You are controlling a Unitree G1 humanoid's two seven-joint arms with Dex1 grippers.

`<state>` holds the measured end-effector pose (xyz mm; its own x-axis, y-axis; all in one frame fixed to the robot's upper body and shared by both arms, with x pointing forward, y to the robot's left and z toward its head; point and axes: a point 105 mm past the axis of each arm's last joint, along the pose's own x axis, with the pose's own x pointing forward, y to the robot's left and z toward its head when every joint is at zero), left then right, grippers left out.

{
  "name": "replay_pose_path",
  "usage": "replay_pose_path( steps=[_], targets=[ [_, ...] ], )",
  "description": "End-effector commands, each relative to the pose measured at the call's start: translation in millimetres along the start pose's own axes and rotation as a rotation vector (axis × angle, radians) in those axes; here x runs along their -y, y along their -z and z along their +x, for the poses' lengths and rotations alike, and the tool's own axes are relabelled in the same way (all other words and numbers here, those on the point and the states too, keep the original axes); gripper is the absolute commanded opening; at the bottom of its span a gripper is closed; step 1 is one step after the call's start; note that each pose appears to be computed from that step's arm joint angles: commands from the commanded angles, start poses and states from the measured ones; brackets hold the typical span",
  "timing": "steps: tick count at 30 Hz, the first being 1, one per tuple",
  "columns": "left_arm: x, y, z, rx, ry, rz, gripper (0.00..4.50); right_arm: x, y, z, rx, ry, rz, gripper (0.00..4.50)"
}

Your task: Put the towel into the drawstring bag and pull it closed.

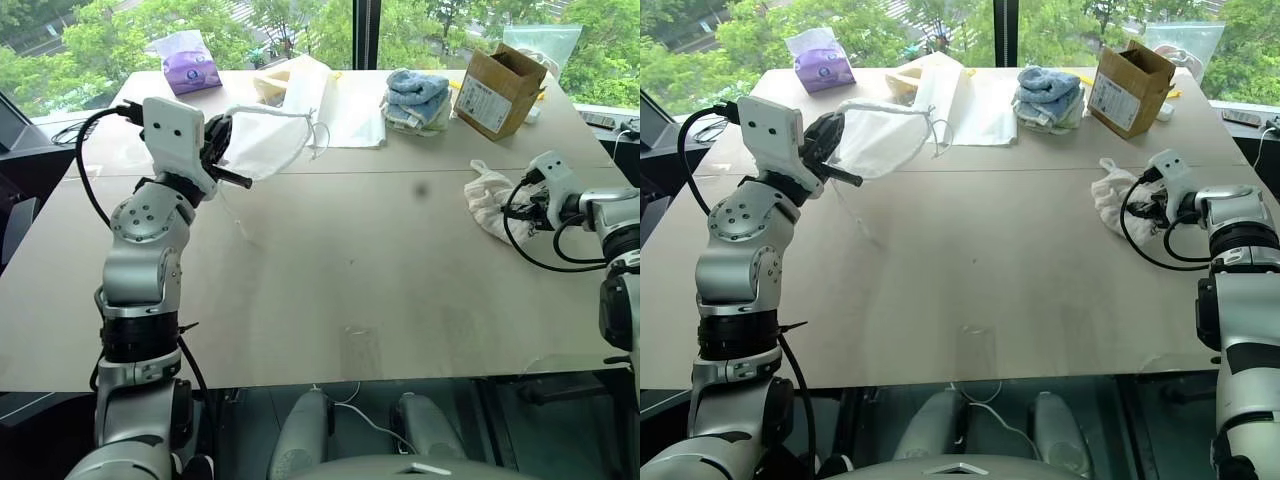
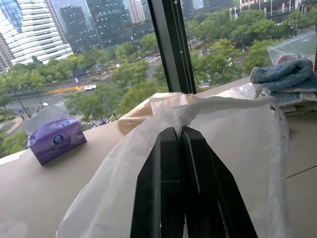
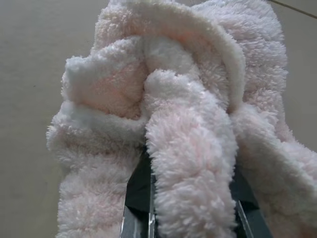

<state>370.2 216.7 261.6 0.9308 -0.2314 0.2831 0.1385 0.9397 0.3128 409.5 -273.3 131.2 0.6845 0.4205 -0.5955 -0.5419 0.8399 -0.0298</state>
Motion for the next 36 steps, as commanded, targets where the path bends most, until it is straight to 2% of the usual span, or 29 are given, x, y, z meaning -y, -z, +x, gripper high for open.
replay_pose_path(
  steps=[1, 7, 10, 13, 16, 22, 24, 29, 33, 36],
  targets=[
    [-1.0, -19.3, 2.5, 0.067, -0.005, 0.018, 0.0, -19.2, 8.8, 3.4, -0.021, -0.161, 0.063, 0.03],
    [11.6, -25.0, 9.5, 0.092, 0.05, -0.063, 0.0, -59.9, -50.5, -7.1, 0.149, -0.418, -0.012, 0.03],
    [24.0, -29.0, 15.2, 0.107, 0.104, -0.1, 0.0, -88.1, -77.8, -17.5, 0.227, -0.492, -0.092, 0.03],
    [48.4, -31.7, 21.0, 0.105, 0.229, -0.183, 0.0, -129.3, -106.8, -31.8, 0.316, -0.55, -0.174, 0.03],
    [65.7, -30.7, 23.9, 0.084, 0.316, -0.23, 0.0, -160.4, -120.6, -42.1, 0.356, -0.553, -0.238, 0.03],
    [80.8, -33.3, 30.2, 0.078, 0.387, -0.314, 0.0, -200.8, -142.2, -56.4, 0.44, -0.554, -0.276, 0.03],
    [87.0, -34.3, 30.5, 0.079, 0.419, -0.344, 0.0, -205.3, -139.7, -51.9, 0.424, -0.534, -0.288, 0.03],
    [100.3, -43.0, 25.8, 0.108, 0.504, -0.44, 0.0, -194.3, -119.7, -25.8, 0.324, -0.404, -0.326, 0.03],
    [109.8, -45.8, 14.6, 0.116, 0.6, -0.462, 0.0, -182.9, -126.7, -19.3, 0.341, -0.319, -0.271, 0.03],
    [115.8, -42.7, 8.4, 0.096, 0.655, -0.477, 0.0, -181.2, -141.4, -18.8, 0.406, -0.308, -0.147, 0.03]
  ],
)
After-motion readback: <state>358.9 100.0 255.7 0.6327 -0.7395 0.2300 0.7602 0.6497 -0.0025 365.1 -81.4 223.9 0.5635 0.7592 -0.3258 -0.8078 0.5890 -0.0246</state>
